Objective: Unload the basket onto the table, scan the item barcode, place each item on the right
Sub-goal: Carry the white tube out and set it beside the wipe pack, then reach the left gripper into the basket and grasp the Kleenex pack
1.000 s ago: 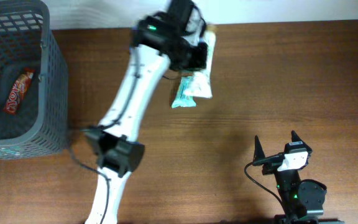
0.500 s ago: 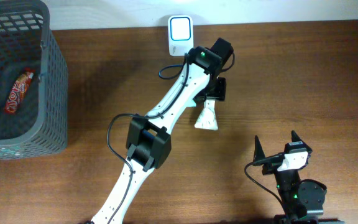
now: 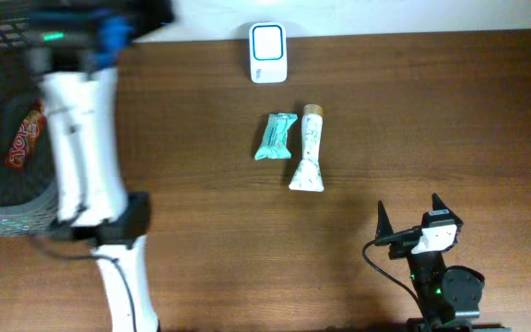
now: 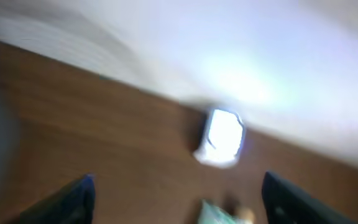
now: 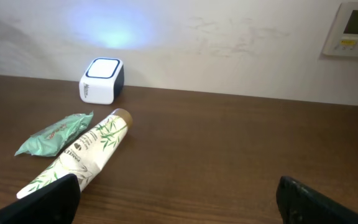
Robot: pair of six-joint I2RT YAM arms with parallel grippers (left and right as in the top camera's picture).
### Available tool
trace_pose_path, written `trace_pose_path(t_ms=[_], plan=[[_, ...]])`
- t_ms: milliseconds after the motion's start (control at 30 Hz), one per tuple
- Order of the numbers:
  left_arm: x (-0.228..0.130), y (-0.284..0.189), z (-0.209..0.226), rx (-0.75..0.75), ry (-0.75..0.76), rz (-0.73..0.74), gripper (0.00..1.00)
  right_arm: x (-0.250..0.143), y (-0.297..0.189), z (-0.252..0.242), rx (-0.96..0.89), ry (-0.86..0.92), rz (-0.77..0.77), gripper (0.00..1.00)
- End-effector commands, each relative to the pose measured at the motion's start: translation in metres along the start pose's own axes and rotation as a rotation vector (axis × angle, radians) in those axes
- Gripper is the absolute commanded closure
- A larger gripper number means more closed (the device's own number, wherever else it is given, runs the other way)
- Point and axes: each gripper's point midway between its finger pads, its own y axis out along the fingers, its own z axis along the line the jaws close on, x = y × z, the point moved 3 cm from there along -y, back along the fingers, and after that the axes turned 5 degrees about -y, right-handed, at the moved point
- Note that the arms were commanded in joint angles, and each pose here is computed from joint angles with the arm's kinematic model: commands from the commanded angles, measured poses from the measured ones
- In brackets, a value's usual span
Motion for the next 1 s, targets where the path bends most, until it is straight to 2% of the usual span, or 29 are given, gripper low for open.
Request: trace_pose_path(t_ms=[0, 67, 133, 167, 233, 400, 500, 600, 767, 867, 900, 933, 967], plan=[[0.06, -0.09, 0.078, 0.11, -0.107, -0.219, 0.01, -0.003, 0.0, 0.001, 0.004, 0.001, 0.003, 0.01], [0.075, -0.109, 0.128, 0.204, -0.168, -0.263, 0.01, -0.003, 0.0, 0.001, 0.004, 0.001, 0.003, 0.01], [0.078, -0.124, 0.184, 0.367, -0.248, -0.277, 0.01, -0.003, 0.0, 0.001, 0.004, 0.001, 0.003, 0.01], [0.07, -0.133, 0.231, 0.529, -0.315, -0.251, 0.01, -0.003, 0.0, 0.001, 0.004, 0.001, 0.003, 0.01], [0.058, -0.133, 0.27, 0.666, -0.368, -0.187, 0.01, -0.003, 0.0, 0.001, 0.004, 0.001, 0.003, 0.01], [0.008, -0.09, 0.339, 0.922, -0.535, 0.024, 0.01, -0.003, 0.0, 0.001, 0.004, 0.001, 0.003, 0.01], [-0.029, -0.053, 0.376, 1.038, -0.538, 0.154, 0.0, -0.003, 0.0, 0.001, 0.004, 0.001, 0.003, 0.02], [-0.064, -0.025, 0.398, 1.075, -0.54, 0.253, 0.0, -0.003, 0.0, 0.001, 0.004, 0.001, 0.003, 0.01], [-0.109, -0.005, 0.424, 1.163, -0.54, 0.331, 0.01, -0.003, 0.0, 0.001, 0.004, 0.001, 0.003, 0.01], [-0.128, 0.005, 0.432, 1.174, -0.539, 0.364, 0.09, -0.003, 0.0, 0.001, 0.004, 0.001, 0.003, 0.01], [-0.135, 0.008, 0.435, 1.177, -0.539, 0.374, 0.16, -0.003, 0.0, 0.001, 0.004, 0.001, 0.003, 0.02], [-0.14, 0.009, 0.436, 1.181, -0.538, 0.383, 0.3, -0.003, 0.0, 0.001, 0.004, 0.001, 0.003, 0.01], [-0.144, 0.01, 0.439, 1.19, -0.534, 0.388, 0.35, -0.003, 0.0, 0.001, 0.004, 0.001, 0.003, 0.01]])
